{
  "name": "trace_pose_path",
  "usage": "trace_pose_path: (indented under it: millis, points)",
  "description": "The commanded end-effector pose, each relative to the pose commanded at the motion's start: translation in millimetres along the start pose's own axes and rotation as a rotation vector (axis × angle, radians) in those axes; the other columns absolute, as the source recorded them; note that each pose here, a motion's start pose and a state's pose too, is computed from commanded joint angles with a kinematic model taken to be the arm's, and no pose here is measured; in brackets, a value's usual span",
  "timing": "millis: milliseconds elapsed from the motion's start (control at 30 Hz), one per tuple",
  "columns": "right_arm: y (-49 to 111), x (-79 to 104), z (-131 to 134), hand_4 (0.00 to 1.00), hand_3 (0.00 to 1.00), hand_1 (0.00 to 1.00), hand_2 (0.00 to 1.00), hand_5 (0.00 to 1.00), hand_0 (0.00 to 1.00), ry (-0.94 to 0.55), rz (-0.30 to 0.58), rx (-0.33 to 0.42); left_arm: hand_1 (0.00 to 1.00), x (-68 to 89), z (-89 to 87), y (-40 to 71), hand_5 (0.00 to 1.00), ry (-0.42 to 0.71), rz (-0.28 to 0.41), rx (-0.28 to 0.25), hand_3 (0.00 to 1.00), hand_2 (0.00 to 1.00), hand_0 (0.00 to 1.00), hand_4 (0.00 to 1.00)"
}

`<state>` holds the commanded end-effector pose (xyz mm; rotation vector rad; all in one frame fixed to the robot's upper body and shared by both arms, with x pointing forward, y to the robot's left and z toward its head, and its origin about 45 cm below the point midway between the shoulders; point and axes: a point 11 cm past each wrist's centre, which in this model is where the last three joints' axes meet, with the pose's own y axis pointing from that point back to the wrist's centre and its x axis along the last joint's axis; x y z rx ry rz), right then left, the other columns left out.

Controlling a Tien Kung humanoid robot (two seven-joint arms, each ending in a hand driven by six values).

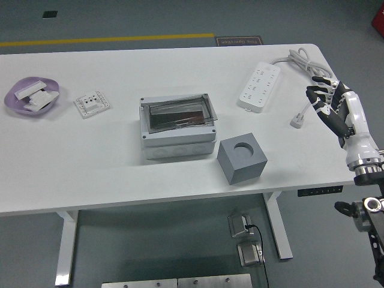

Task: Pick up the cylinder from the cube,place it in the box,flap close box

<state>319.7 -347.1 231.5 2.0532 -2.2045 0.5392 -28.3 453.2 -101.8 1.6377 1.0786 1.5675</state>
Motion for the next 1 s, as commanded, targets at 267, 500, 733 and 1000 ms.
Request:
trace_pose_path:
  millis: [267, 500, 733, 1000]
  points:
    - [-2.0, -8.0, 4, 0.937, 0.729, 0.618, 0.669, 0.619, 0.707, -0.052, -0.016, -0.009, 0.64, -1.3, -0.2, 0.3, 0.261, -0.006, 0.001, 0.005, 0.624, 0.609, 0.63, 0.665]
    - [-5.4, -19.8, 7, 0.937, 0.792, 0.628, 0.697, 0.622, 0.703, -0.076, -0.058, -0.014, 0.64, -3.0, -1.3, 0.4, 0.261, -0.007, 0.002, 0.005, 0.624, 0.608, 0.63, 0.665]
    - [-8.9, -30.3, 8, 0.933, 0.793, 0.631, 0.702, 0.619, 0.703, -0.114, -0.076, -0.011, 0.64, -7.4, -6.9, 0.5, 0.261, -0.014, -0.001, 0.02, 0.624, 0.609, 0.63, 0.665]
    - [-15.1, -28.5, -1, 0.929, 0.792, 0.632, 0.704, 0.615, 0.702, -0.134, -0.051, 0.028, 0.64, -15.9, -7.0, 1.7, 0.261, -0.02, -0.014, 0.016, 0.624, 0.609, 0.631, 0.665]
